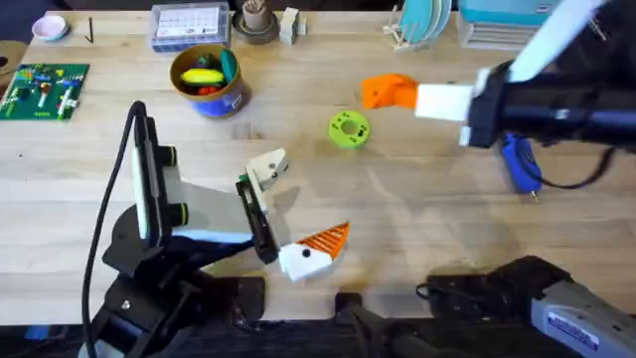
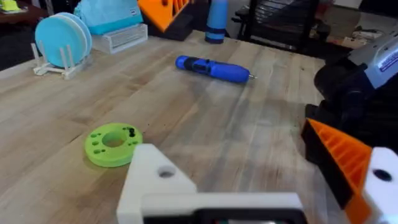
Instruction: Pick up the gripper from the table and insert it into the empty holder that is missing its gripper. Then pick up a screw, insert it into the mounting hole, and use the screwdriver to tighten it. Finally, clean up the table by picking up the vegetable and placing it into the bucket.
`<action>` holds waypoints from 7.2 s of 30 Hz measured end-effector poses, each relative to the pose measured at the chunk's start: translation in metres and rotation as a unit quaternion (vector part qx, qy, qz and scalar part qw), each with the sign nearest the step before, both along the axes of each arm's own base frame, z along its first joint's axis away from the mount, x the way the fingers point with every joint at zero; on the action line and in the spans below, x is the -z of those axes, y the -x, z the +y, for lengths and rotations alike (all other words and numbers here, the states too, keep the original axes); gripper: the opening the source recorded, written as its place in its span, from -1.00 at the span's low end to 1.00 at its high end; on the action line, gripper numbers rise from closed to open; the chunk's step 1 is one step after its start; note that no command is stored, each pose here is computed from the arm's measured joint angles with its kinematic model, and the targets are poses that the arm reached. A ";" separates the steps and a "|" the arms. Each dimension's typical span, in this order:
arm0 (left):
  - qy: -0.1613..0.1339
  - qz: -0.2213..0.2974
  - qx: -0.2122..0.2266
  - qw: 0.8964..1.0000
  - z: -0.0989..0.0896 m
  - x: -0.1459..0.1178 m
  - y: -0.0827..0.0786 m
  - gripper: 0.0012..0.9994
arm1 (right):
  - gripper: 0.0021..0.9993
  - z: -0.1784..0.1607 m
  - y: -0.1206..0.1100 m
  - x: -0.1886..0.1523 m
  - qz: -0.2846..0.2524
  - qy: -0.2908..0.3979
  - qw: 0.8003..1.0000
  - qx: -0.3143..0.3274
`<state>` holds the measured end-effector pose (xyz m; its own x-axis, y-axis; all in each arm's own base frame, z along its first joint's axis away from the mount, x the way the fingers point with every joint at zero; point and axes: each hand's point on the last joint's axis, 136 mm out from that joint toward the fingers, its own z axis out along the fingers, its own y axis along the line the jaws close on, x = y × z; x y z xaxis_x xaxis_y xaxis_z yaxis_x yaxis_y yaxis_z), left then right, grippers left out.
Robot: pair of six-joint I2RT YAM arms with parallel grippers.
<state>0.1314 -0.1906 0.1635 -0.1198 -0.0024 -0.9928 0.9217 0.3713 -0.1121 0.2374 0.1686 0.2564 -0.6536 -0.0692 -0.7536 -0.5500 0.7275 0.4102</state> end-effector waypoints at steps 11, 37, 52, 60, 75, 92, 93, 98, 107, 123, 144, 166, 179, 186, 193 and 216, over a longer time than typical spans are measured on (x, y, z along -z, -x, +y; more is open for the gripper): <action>0.000 0.000 0.000 1.000 0.000 0.000 0.000 0.99 | -0.99 0.056 0.019 0.039 0.161 -0.168 0.964 -0.128; 0.000 0.000 0.000 1.000 0.000 0.000 0.000 0.99 | -0.99 0.082 0.039 0.072 0.425 -0.288 0.820 -0.254; 0.000 0.000 -0.001 1.000 0.000 0.000 0.000 0.99 | -0.99 0.101 0.038 0.090 0.446 -0.277 0.806 -0.273; 0.000 0.000 -0.003 1.000 0.000 0.000 -0.001 0.99 | -0.99 0.103 0.035 0.085 0.441 -0.280 0.806 -0.278; 0.000 0.002 -0.009 1.000 0.001 0.000 -0.003 0.99 | -0.99 0.108 0.031 0.087 0.461 -0.274 0.805 -0.252; 0.002 0.008 -0.050 0.999 0.008 0.001 -0.016 0.99 | -0.99 0.133 0.020 0.088 0.454 -0.263 0.826 -0.207; 0.002 0.009 -0.049 0.999 0.008 0.001 -0.016 0.99 | -0.99 0.136 0.022 0.088 0.455 -0.261 0.826 -0.207; 0.003 0.012 -0.048 0.999 0.008 0.001 -0.015 0.99 | -0.99 0.143 0.023 0.088 0.449 -0.261 0.828 -0.211; 0.005 0.015 -0.054 0.998 0.009 0.001 -0.017 0.99 | -0.99 0.151 0.020 0.090 0.447 -0.266 0.827 -0.213; 0.005 0.014 -0.055 0.998 0.009 0.000 -0.018 0.99 | -0.99 0.150 0.020 0.089 0.452 -0.271 0.817 -0.232; 0.002 0.005 -0.007 1.000 0.001 0.000 -0.002 0.99 | 0.14 0.146 0.042 0.086 0.464 -0.261 0.792 -0.297; 0.002 0.006 -0.001 1.000 0.000 0.000 0.000 0.99 | 0.67 0.075 -0.065 0.095 0.305 -0.310 0.887 -0.156; 0.001 0.006 0.000 1.000 0.000 0.000 0.000 0.99 | 0.67 0.051 -0.120 0.071 0.174 -0.254 0.950 -0.053; 0.002 0.006 0.000 1.000 0.000 0.000 0.000 0.99 | 0.68 0.018 -0.110 0.046 0.100 -0.078 0.992 -0.002; 0.001 0.006 0.000 1.000 0.000 0.000 0.000 0.99 | 0.68 -0.008 -0.066 0.054 0.078 0.091 0.993 0.005; 0.001 0.006 0.000 1.000 0.000 0.000 0.000 0.99 | 0.68 0.015 -0.075 0.168 0.124 0.272 0.952 -0.067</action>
<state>0.1313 -0.1907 0.1631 -0.1323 -0.0053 -0.9912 0.9203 0.3707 -0.1248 0.3124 0.1835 0.0886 -0.7645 -0.5012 -0.4053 -0.5885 0.7993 0.1216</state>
